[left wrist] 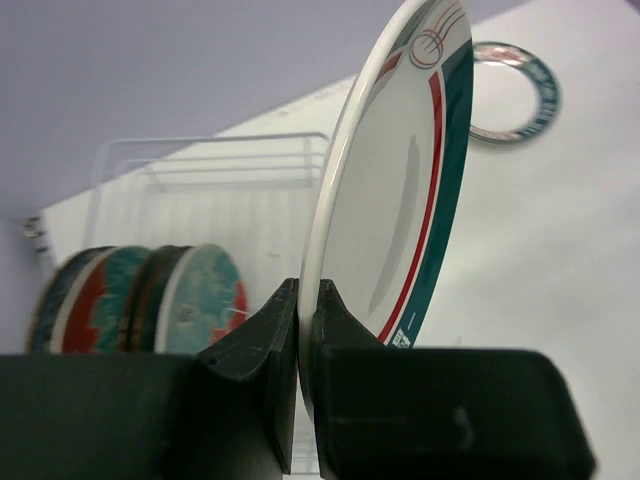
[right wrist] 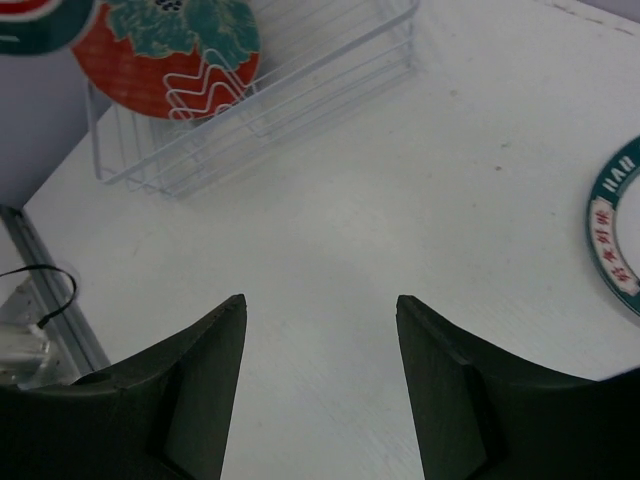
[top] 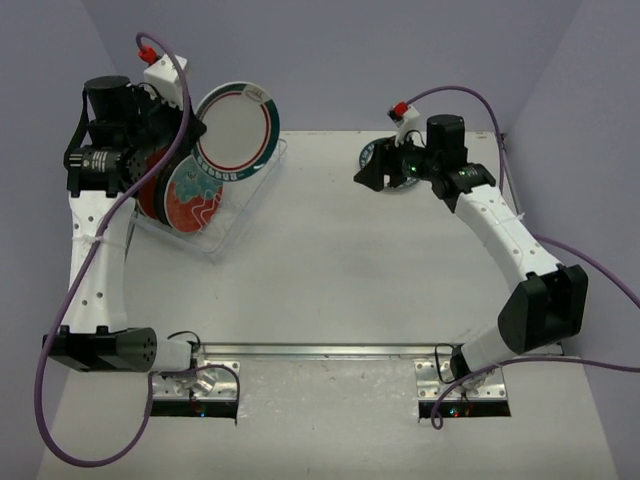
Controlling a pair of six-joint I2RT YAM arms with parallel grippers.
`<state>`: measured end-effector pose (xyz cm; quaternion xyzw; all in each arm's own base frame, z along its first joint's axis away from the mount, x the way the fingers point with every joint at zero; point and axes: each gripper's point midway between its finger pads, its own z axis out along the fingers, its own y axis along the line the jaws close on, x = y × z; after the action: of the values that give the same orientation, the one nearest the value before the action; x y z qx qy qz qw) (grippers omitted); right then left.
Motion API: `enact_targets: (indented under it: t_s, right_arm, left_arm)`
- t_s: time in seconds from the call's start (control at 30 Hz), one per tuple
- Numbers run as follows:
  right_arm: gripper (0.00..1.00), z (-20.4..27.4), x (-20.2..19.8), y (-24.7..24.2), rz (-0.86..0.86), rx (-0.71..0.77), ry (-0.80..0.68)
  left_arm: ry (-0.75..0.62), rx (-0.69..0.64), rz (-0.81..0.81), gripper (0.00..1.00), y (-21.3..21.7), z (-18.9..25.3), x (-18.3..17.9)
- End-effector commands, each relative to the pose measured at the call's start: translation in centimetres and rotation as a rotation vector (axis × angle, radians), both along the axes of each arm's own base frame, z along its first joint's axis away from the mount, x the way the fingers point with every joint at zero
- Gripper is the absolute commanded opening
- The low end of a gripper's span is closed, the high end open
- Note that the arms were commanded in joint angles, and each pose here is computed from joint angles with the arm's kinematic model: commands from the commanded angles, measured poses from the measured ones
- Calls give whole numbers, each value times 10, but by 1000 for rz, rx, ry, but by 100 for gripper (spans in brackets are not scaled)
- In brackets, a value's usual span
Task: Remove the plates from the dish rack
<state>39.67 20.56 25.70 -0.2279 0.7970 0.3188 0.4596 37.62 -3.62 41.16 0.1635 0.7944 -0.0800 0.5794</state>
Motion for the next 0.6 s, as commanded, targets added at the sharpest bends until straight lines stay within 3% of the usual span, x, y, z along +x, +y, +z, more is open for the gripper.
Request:
enact_targets:
  t_s: [0.0, 0.37, 0.5, 0.57]
  right_arm:
    - [62, 38, -19, 49, 147, 109, -34]
    - [55, 42, -25, 106, 219, 152, -8]
    - [47, 34, -24, 120, 241, 180, 64]
    - [38, 32, -25, 123, 251, 189, 84]
  left_arm:
    - [88, -201, -304, 0, -59, -14, -31]
    - [181, -294, -491, 0, -95, -36, -60]
    - [198, -292, -502, 0, -101, -46, -65]
    - [207, -293, -503, 0, -102, -50, -65]
